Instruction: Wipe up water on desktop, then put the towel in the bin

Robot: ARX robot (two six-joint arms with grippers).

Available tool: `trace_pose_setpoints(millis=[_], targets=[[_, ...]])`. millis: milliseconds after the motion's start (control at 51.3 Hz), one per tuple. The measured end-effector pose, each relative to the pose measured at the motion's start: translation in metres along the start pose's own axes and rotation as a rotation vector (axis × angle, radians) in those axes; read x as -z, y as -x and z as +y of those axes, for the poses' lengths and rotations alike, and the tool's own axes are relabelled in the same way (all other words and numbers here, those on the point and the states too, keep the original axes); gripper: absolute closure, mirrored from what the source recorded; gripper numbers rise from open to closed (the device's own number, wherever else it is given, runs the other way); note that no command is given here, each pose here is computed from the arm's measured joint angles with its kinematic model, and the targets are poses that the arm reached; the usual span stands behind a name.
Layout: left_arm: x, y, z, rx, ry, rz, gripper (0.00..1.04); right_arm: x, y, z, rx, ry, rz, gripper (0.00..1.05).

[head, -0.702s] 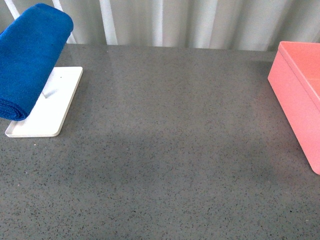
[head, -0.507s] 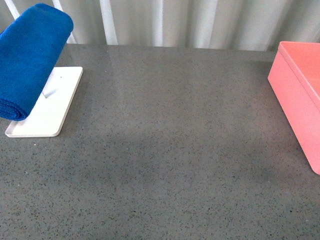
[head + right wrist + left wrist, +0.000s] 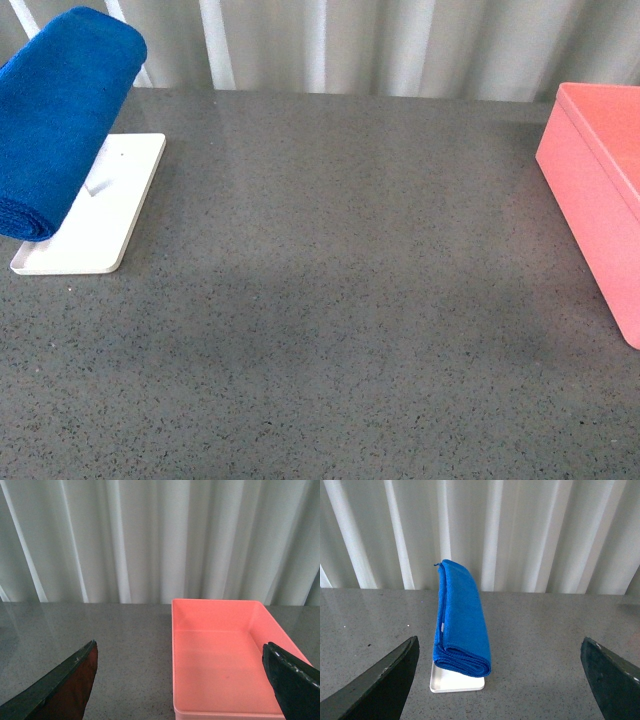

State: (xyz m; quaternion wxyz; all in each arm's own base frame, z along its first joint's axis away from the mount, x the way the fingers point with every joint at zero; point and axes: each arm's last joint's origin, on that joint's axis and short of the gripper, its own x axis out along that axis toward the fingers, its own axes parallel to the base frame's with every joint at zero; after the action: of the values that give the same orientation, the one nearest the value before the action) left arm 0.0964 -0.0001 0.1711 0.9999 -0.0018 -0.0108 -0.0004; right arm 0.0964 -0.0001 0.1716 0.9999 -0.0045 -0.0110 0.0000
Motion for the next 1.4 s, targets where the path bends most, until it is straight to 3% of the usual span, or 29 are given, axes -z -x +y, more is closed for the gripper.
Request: trace_pose_setpoints(millis=[721,760,877,936,1150,1209,1404], targets=[[0.000,0.000,0.000,0.000,0.000,0.000,0.07,0.000,0.000,0.000,0.000,0.000,0.000,0.07],[0.002,-0.001,0.000,-0.003,0.024,0.050,0.07,0.000,0.000,0.000,0.000,0.000,0.000,0.07],[-0.002,-0.006,-0.003,-0.033,0.181,0.407,0.07,0.000,0.000,0.000,0.000,0.000,0.000,0.07],[-0.007,-0.017,-0.004,-0.017,0.230,0.474,0.07,0.000,0.000,0.000,0.000,0.000,0.000,0.07],[-0.072,-0.085,0.012,0.008,0.196,0.311,0.07,0.000,0.000,0.000,0.000,0.000,0.000,0.07],[-0.085,-0.110,0.015,0.024,0.154,0.321,0.07,0.000,0.000,0.000,0.000,0.000,0.000,0.07],[-0.096,-0.196,0.022,0.076,0.003,0.413,0.07,0.000,0.000,0.000,0.000,0.000,0.000,0.07]])
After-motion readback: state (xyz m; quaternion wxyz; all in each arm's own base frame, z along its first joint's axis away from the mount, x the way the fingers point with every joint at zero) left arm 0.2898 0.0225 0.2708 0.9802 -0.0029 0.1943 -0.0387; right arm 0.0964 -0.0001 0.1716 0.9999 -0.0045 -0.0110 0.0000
